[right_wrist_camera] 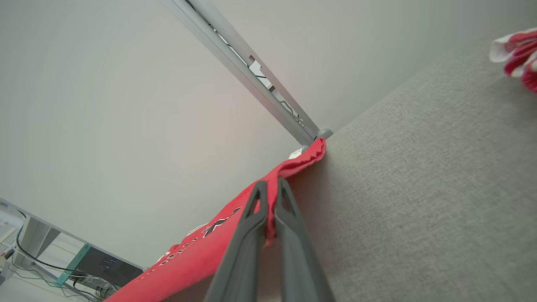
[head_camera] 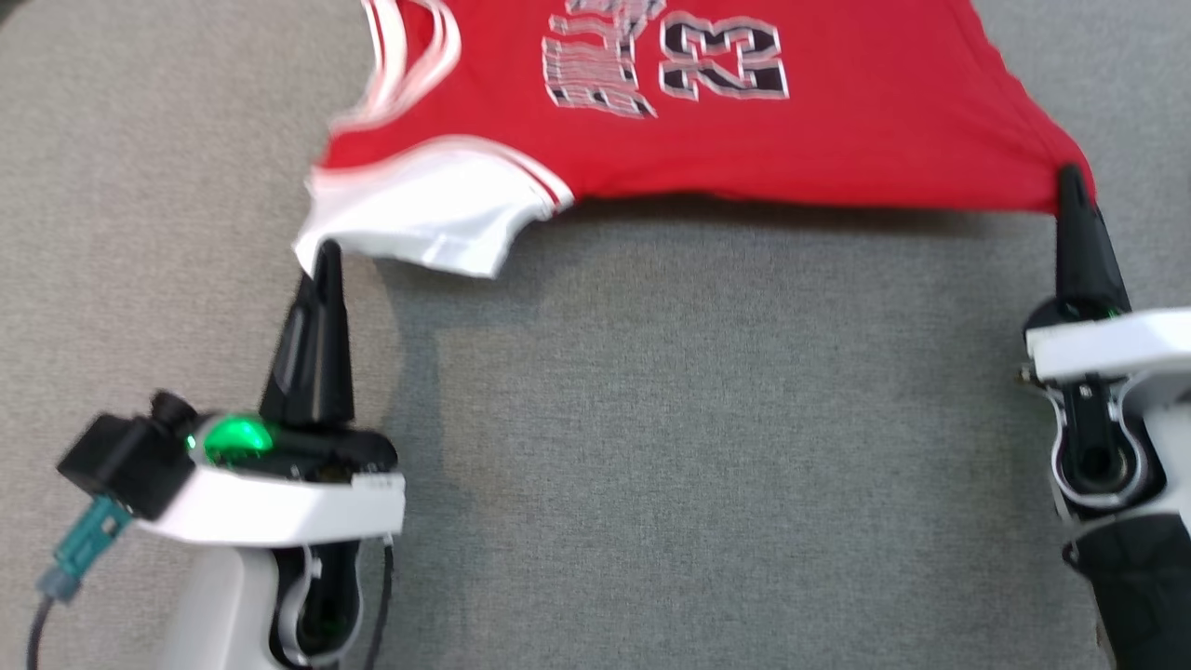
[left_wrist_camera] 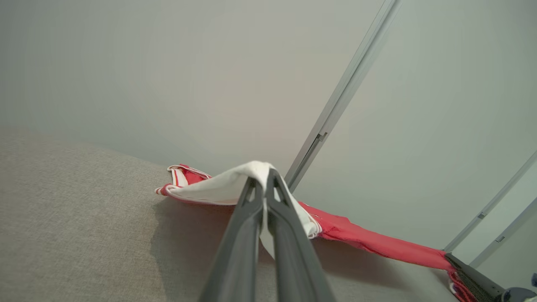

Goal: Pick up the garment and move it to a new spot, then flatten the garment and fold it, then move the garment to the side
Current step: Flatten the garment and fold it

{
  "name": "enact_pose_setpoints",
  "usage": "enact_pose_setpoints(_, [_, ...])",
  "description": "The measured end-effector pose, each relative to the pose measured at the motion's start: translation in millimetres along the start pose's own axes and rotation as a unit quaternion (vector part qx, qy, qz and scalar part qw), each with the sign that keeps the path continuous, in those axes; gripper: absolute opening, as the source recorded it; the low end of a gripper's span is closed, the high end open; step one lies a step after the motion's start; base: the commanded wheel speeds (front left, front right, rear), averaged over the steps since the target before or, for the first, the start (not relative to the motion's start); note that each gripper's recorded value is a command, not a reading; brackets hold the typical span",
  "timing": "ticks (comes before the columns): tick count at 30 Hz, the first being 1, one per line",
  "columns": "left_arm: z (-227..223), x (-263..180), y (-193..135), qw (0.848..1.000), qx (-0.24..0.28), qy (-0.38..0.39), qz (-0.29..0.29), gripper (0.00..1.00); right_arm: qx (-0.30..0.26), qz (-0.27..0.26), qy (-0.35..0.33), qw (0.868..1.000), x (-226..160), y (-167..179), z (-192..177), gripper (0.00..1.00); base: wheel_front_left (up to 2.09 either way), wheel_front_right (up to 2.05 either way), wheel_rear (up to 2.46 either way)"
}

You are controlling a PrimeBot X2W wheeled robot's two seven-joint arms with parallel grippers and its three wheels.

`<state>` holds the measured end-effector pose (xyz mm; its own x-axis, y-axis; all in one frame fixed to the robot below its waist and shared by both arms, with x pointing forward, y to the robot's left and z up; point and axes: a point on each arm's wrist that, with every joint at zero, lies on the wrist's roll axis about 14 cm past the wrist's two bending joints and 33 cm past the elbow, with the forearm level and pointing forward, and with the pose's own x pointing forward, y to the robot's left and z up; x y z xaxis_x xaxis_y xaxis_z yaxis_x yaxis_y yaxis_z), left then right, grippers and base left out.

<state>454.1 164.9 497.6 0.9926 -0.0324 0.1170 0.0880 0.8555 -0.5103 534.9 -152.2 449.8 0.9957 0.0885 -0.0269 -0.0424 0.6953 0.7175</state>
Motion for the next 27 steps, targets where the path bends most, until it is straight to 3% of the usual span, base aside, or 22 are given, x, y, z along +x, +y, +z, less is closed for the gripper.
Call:
enact_pose_setpoints(14, [35.1,-79.0,-20.9,0.999,0.012,-0.028,0.017,0.00,0.011,0.001,-0.037,0.999,-95.2,22.2,16.3,0.00,0.00,0.00,0.00])
enact_pose_setpoints(27, [56.5,-116.0,-50.0,0.998,0.058,-0.032,-0.016,0.00,-0.010,-0.008,-0.046,0.999,-155.9,19.3,32.1,0.00,0.00,0.00,0.00])
